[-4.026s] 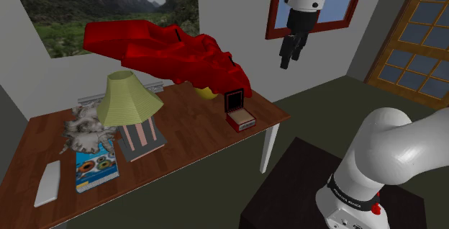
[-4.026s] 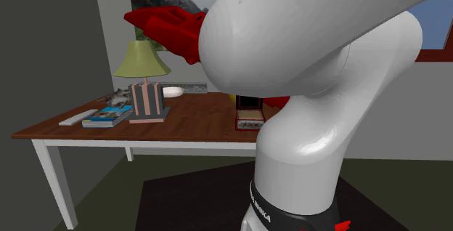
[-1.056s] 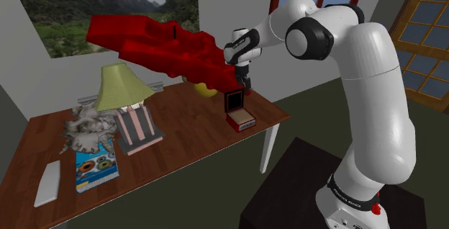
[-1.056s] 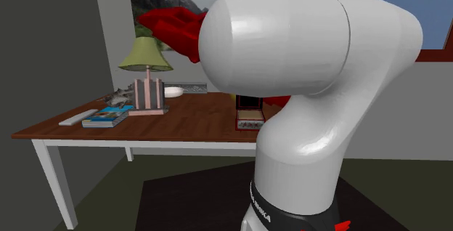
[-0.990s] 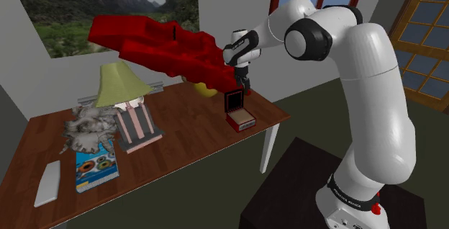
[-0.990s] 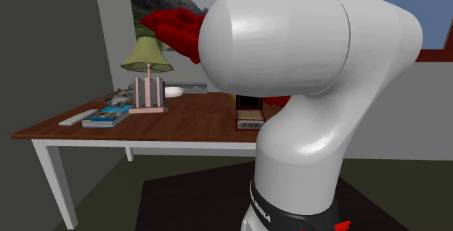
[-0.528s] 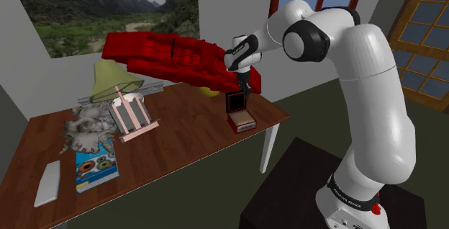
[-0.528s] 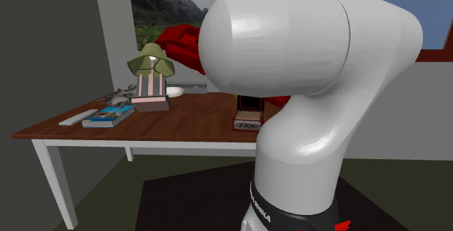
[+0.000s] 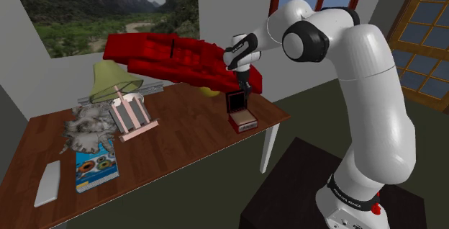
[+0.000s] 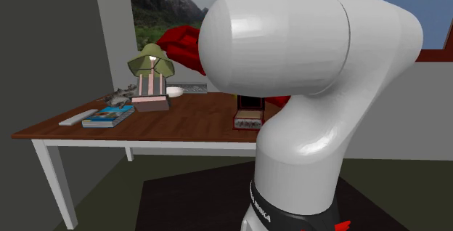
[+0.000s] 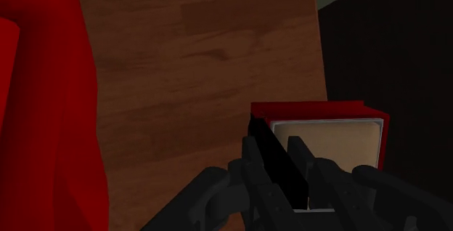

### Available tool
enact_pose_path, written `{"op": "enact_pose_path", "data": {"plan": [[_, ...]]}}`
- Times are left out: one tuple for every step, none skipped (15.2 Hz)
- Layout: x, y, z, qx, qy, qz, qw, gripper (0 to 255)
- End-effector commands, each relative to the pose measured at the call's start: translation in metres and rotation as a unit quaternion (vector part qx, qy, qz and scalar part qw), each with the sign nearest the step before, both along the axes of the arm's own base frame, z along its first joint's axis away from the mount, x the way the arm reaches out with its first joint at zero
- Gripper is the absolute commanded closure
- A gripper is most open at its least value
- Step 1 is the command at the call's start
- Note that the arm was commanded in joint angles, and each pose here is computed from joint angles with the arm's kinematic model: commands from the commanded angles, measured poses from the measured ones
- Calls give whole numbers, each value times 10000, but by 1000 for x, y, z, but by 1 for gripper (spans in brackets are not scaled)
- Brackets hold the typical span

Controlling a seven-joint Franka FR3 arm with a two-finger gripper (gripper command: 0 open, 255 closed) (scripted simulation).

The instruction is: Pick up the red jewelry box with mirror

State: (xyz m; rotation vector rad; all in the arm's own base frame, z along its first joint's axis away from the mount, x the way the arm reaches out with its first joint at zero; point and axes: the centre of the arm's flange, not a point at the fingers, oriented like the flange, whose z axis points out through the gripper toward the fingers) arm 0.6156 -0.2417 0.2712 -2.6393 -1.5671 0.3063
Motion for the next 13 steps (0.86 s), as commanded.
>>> {"op": "enact_pose_path", "data": {"plan": [[11,-4,25,-202,-448,49,9988,255],[11,-4,30,-202,-448,49,9988,255],[11,-4,35,-202,-448,49,9988,255],[11,-4,41,-202,-448,49,9988,255],[11,-4,46,-202,-448,49,9988,255],[11,-4,51,-202,-448,49,9988,255],[11,-4,57,-202,-448,49,9988,255],[11,-4,62,-202,-448,49,9988,255],[11,-4,67,-202,-448,49,9988,255],[11,-4,72,-202,-448,49,9988,255],[11,-4,78,-202,-448,49,9988,255],[11,-4,78,-202,-448,49,9988,255],[11,-4,78,-202,-448,49,9988,255]]}}
